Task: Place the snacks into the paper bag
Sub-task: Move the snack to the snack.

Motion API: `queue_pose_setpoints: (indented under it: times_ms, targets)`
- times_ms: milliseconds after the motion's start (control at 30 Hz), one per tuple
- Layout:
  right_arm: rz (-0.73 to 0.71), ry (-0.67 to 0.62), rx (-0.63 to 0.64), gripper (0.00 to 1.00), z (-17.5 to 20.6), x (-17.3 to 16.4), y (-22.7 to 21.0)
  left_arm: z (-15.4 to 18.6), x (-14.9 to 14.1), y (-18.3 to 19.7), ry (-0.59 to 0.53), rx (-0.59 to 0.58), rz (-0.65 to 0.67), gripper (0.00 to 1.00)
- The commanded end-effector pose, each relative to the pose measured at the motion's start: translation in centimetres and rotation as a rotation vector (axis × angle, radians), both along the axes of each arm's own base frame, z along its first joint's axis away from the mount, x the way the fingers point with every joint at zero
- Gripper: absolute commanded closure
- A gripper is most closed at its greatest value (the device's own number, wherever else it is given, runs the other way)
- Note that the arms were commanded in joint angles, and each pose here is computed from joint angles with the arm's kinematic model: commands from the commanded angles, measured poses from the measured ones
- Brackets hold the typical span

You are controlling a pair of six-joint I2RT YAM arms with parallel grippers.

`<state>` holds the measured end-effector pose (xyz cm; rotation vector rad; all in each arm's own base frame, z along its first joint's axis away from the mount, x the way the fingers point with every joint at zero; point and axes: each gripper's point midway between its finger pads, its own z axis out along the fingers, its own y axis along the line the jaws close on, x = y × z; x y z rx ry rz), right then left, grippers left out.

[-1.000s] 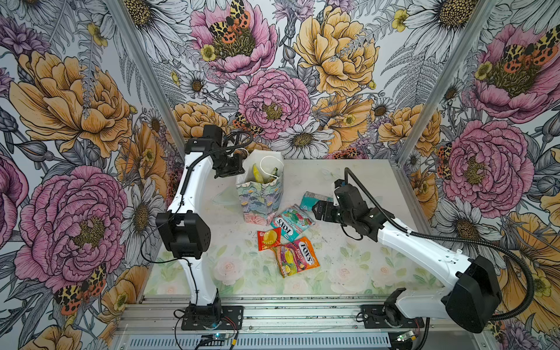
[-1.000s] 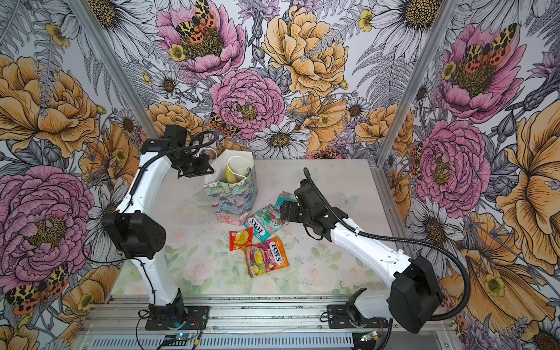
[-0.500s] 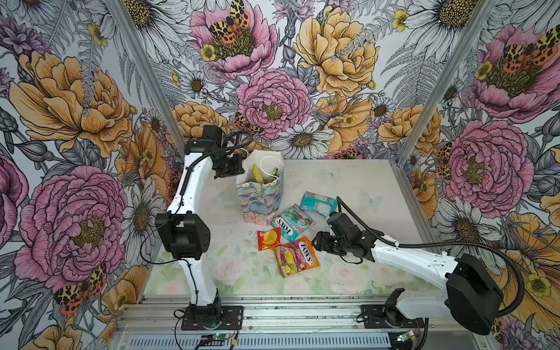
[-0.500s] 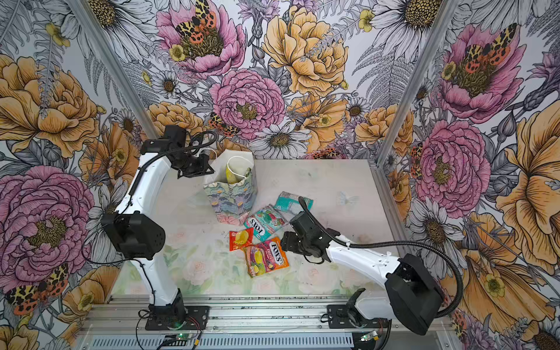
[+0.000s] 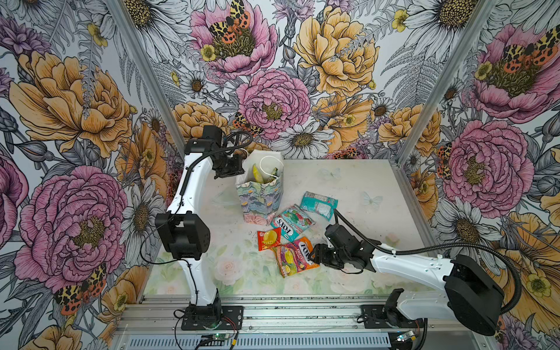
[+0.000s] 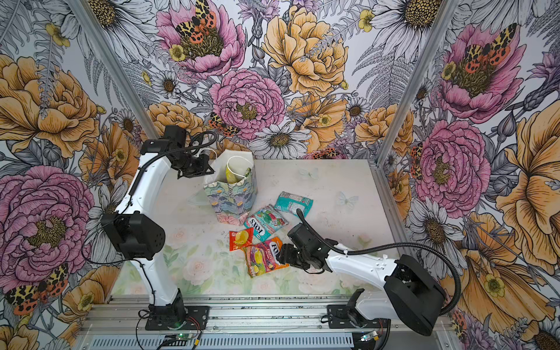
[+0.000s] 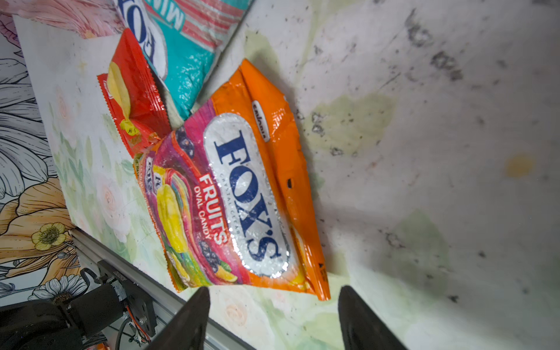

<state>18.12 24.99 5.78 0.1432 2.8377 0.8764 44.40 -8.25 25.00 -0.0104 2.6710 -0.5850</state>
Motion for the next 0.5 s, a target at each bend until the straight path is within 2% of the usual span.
queue_pose_setpoints:
  times_ms: [0,467]
  targets:
    - [0.011,0.024,0.037,0.31,-0.5,-0.4,0.9,0.7,-0.9,-0.1,-0.003,-0.011,-0.012,1.00]
    - [0.025,0.034,0.039,0.33,-1.5,0.3,2.2,0.8,-0.9,-0.3,-0.007,-0.010,-0.015,1.00]
